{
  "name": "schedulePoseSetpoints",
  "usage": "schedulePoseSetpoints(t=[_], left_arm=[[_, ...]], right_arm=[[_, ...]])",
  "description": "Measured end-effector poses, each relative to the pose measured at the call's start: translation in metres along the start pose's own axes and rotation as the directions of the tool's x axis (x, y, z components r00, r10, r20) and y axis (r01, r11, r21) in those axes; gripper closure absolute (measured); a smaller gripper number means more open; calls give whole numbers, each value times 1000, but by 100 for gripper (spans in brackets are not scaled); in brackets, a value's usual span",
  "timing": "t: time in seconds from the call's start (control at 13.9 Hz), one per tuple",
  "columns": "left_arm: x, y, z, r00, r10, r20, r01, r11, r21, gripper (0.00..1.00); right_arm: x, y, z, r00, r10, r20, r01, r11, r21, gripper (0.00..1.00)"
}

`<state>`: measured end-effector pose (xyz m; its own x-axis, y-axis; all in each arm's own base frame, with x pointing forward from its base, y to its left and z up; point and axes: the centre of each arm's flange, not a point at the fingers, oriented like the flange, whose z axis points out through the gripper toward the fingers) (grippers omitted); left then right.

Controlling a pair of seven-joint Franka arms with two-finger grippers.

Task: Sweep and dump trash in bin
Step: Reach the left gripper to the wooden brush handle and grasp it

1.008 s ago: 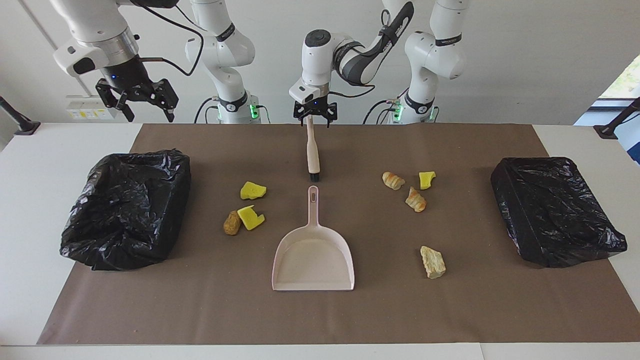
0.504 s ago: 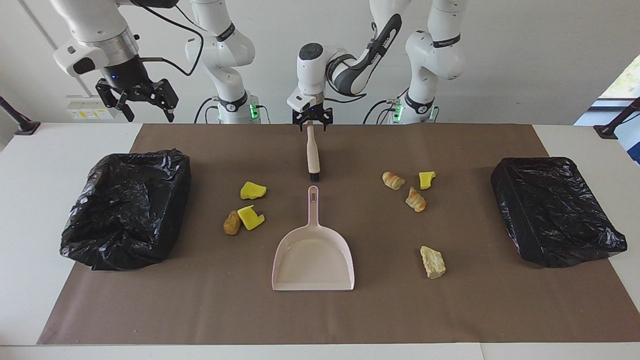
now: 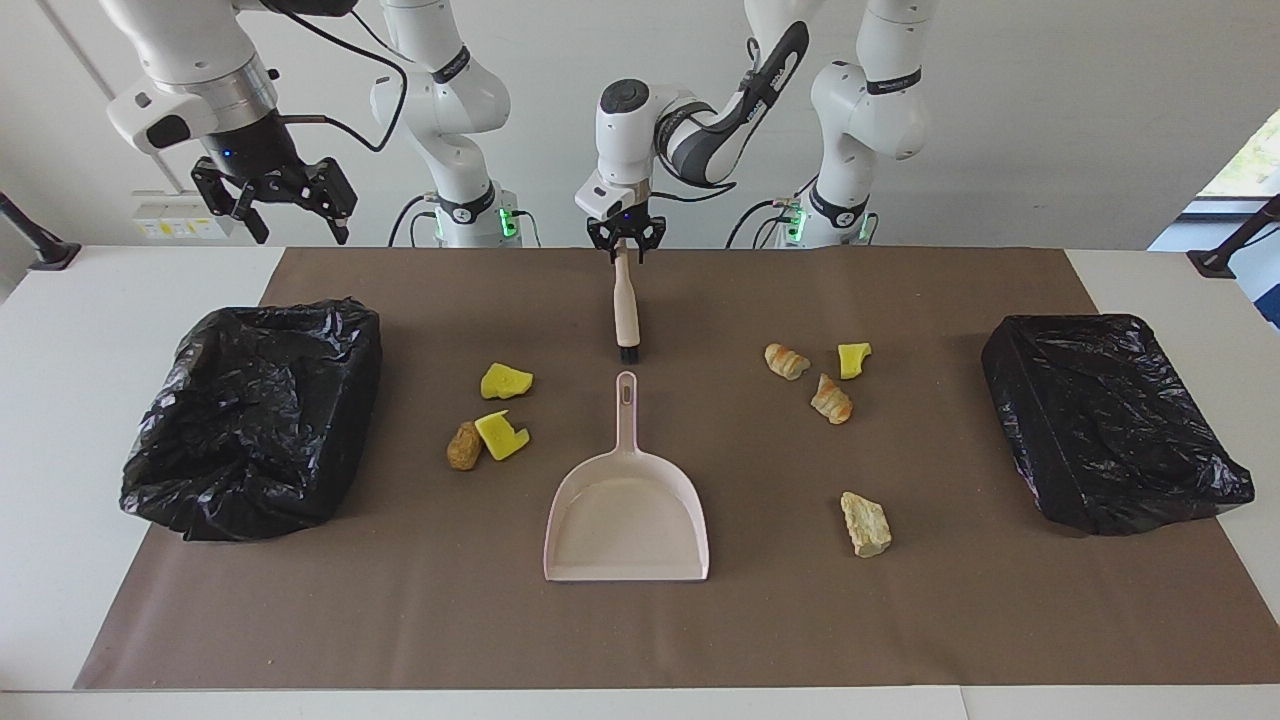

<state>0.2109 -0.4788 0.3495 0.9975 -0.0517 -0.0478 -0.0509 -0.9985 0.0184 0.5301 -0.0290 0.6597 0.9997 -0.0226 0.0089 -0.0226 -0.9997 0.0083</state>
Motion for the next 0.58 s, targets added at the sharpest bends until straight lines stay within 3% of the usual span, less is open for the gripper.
schedulePoseSetpoints(t=[0.29,0.58], left_arm=[[4,-5,-2,1000,-6,6,6,1000,24,74],[50,-48,-37,999,-51,-15,52,995,88,74]], right_arm=[[0,0,0,1000,0,0,0,1000,0,0],[0,0,0,1000,0,0,0,1000,0,0]])
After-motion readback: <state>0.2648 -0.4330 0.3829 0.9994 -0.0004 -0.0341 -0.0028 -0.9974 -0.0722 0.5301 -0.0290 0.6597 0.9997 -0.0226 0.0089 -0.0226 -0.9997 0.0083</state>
